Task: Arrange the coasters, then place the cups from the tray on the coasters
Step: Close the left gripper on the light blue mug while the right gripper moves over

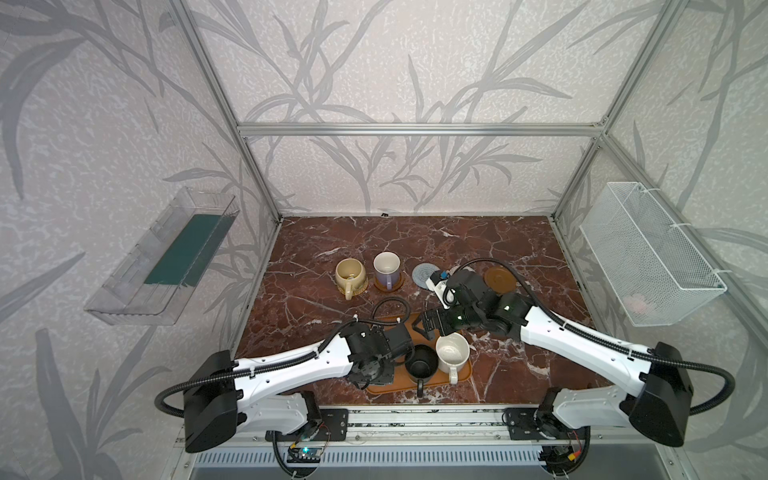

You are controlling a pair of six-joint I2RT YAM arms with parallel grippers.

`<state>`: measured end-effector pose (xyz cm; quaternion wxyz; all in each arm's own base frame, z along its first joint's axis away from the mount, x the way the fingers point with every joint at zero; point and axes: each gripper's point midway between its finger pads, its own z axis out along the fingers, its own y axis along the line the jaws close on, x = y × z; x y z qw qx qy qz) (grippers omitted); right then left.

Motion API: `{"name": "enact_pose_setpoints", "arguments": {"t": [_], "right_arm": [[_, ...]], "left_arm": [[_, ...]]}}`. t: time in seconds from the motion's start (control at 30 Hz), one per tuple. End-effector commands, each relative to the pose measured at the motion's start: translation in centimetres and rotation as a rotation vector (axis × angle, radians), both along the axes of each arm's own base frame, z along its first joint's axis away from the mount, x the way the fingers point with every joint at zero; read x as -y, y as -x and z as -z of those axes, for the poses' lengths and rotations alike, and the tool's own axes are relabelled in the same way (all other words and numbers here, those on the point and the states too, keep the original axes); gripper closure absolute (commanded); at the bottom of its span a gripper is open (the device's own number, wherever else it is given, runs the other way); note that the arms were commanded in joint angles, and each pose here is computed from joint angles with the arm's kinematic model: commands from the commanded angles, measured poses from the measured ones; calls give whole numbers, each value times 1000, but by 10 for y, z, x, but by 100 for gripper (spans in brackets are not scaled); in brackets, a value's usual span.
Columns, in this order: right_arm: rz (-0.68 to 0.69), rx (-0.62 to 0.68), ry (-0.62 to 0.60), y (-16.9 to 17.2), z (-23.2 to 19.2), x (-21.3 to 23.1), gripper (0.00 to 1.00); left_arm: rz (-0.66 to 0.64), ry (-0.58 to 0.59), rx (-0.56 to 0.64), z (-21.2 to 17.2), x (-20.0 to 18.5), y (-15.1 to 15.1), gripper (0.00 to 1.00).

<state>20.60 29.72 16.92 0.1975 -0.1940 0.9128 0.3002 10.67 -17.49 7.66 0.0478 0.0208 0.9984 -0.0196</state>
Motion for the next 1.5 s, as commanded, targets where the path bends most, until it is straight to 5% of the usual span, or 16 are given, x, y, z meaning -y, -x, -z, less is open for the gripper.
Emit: {"name": "enact_pose_setpoints", "arguments": {"t": [0.0,0.53,0.87,1.13,1.33,1.47], "right_arm": [[13,36,18,2,-5,13,1],[53,84,53,6,-2,37,1],[16,101,-10,8,-11,26,2],[19,84,-1,9,-7,27,3],[24,79,5,8,-6,27,3],[26,76,8,8,-3,27,3]], "left_arm": [[-8,-23,6,-2,-4,-4,75],[-18,27,50,-14,-6,-6,100],[7,78,81,-22,-3,-8,100],[41,-17,17,-8,-8,-1,100],[42,-27,11,-5,-9,0,88],[34,-31,10,-3,-11,0,69]]}}
